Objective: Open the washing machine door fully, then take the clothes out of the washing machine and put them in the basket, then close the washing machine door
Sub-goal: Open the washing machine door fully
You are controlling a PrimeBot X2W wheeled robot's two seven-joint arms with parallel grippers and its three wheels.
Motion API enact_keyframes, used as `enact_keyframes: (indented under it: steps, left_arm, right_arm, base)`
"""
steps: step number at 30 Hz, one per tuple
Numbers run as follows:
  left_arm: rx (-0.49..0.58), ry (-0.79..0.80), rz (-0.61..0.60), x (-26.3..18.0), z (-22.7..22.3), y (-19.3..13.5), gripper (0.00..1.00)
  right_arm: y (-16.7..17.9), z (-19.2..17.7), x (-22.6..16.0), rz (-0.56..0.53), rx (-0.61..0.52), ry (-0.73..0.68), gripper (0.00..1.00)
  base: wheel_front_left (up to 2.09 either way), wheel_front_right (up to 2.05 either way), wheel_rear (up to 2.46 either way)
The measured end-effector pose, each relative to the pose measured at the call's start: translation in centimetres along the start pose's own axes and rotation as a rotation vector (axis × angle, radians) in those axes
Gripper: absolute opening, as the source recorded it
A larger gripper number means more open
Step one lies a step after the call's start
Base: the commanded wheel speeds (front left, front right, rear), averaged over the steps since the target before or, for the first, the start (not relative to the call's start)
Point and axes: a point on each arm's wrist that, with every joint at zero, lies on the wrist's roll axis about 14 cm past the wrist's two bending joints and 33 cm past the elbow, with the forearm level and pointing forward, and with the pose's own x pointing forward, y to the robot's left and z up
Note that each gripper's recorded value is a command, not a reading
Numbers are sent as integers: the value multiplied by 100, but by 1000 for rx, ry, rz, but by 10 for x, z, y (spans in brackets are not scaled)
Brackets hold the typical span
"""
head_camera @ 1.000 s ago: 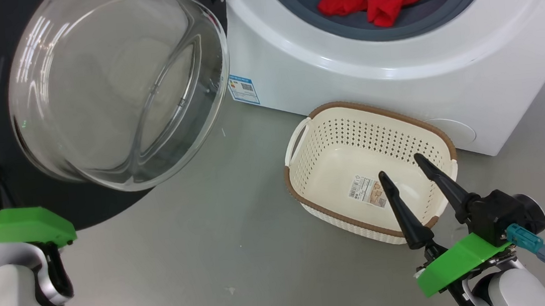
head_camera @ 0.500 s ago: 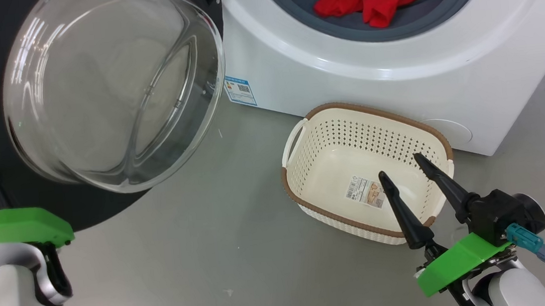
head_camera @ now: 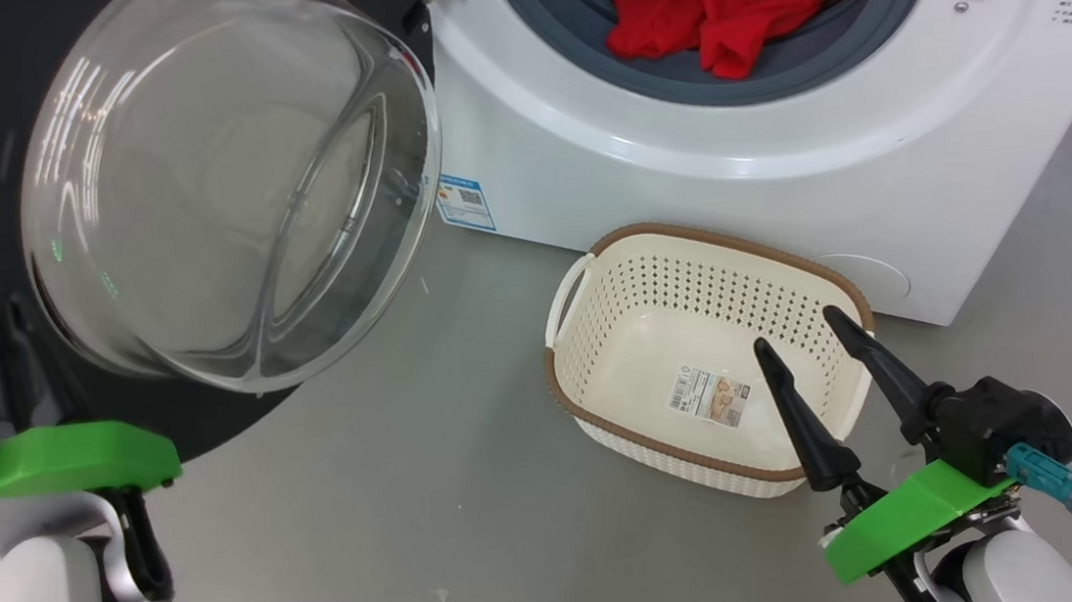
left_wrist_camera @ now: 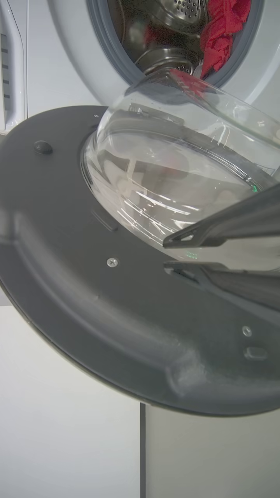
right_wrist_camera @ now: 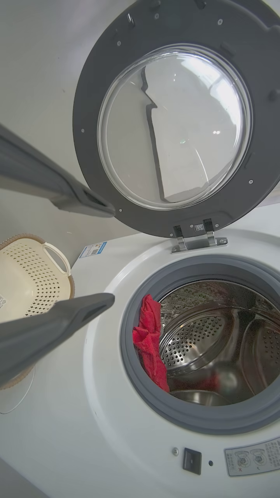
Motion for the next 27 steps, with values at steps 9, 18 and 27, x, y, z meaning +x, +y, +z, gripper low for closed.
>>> enact_keyframes:
  steps: [9, 18, 27]
  left_arm:
    - [-55, -206, -168, -10, 59, -49, 94]
    - [-98, -234, -439, -41, 61, -126, 100]
    - [-169, -152, -651, -62, 35, -194, 100]
  right_arm:
    - [-21, 8, -9, -69, -5, -32, 100]
    - [-56, 20, -28, -181, -21, -75, 100]
    - [-95, 42, -58, -316, -54, -144, 100]
  base:
    - [0, 0, 0]
    - [0, 0, 0]
    - [0, 0, 0]
